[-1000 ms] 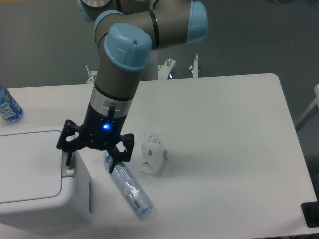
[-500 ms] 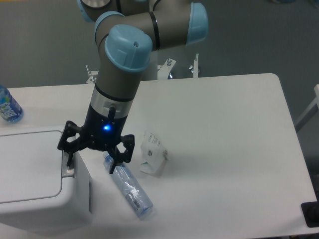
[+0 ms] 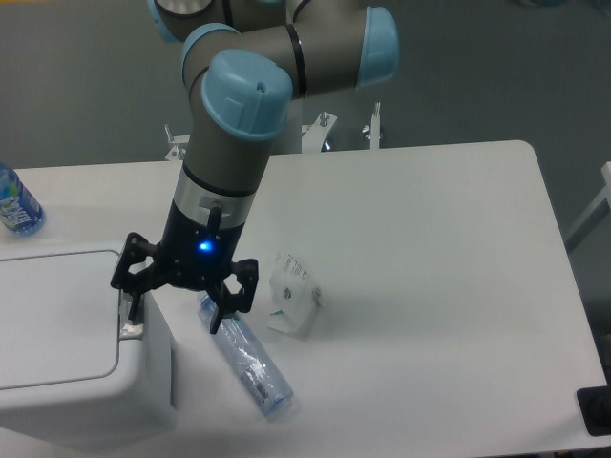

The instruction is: Open the trash can

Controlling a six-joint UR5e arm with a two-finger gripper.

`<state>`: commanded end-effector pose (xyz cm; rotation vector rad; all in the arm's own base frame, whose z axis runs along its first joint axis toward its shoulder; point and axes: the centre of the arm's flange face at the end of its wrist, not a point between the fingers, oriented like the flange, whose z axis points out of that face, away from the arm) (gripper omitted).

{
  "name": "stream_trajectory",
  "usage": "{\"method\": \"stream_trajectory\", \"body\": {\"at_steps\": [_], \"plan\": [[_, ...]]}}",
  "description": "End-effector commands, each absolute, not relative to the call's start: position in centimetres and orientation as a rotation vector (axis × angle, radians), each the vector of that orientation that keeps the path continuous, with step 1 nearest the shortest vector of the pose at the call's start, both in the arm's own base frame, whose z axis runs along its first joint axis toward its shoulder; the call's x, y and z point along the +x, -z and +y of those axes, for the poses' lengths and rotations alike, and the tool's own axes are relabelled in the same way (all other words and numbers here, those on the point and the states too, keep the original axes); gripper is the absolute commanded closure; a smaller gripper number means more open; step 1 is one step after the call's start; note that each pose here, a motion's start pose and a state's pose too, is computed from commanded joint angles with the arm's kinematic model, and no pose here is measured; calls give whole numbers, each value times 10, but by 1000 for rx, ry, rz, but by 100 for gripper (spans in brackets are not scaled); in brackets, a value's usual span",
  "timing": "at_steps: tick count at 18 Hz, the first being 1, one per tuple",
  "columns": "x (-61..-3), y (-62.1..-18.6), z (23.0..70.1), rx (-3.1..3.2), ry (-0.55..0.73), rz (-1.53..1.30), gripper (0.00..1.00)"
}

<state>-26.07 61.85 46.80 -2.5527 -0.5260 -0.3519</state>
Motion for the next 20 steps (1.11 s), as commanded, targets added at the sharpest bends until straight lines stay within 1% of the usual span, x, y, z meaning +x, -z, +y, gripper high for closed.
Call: {"method": "stream_trajectory", "body": {"at_steps": [9, 14, 17, 20], "plan": [[-261, -466, 619, -2555, 354, -527, 0], [-263, -492, 620, -2521, 317, -497, 0], [-280, -520, 613, -2476, 214, -505, 0], [-314, -543, 590, -2452, 25, -580, 0]]}}
